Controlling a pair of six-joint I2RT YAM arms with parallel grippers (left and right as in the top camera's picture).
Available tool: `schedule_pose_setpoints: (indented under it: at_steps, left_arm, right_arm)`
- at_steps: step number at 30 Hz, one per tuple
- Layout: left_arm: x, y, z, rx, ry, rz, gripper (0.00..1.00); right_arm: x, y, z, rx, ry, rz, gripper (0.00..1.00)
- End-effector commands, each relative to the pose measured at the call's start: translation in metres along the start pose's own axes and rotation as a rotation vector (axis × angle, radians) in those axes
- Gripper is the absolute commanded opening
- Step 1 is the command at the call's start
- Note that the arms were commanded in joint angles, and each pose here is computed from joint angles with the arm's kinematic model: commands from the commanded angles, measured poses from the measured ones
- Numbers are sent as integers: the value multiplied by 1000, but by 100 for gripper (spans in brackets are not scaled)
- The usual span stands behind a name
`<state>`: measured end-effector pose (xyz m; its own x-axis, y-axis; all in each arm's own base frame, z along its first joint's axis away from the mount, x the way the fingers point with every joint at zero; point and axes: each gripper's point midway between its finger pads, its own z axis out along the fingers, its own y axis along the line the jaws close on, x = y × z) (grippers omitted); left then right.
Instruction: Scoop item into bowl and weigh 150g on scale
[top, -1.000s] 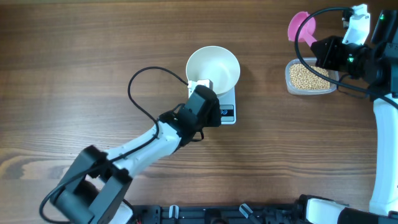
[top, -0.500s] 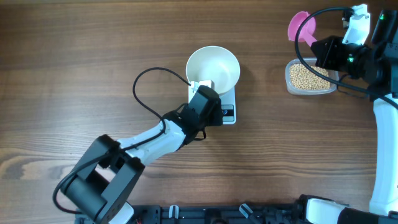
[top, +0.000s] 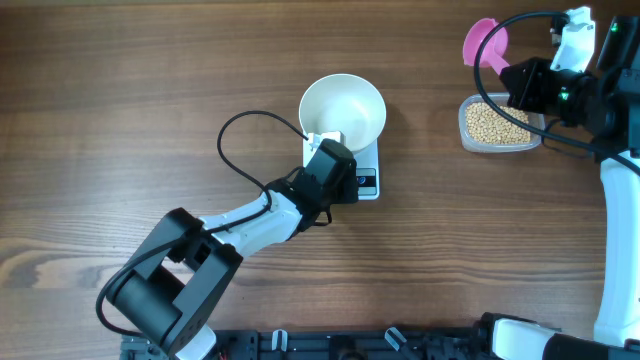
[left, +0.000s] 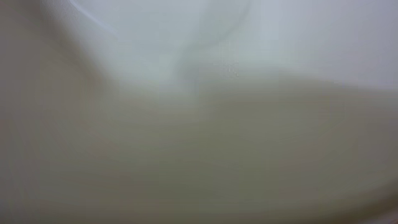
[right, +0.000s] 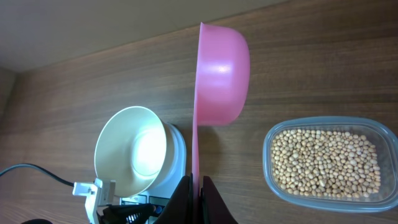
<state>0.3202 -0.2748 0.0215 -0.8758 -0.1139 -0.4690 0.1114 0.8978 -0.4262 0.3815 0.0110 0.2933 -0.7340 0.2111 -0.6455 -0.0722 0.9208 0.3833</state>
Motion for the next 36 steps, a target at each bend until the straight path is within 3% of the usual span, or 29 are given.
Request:
schedule_pose_setpoints:
  at_steps: [1,36]
  left_arm:
    - [-1,4,5,-30,-10,9,4]
    - [22,9,9,-32,92,5,4]
  right_arm:
    - [-4,4,-6,-9,-19,1,4]
    - [-5,0,-6,17,-22,1,4]
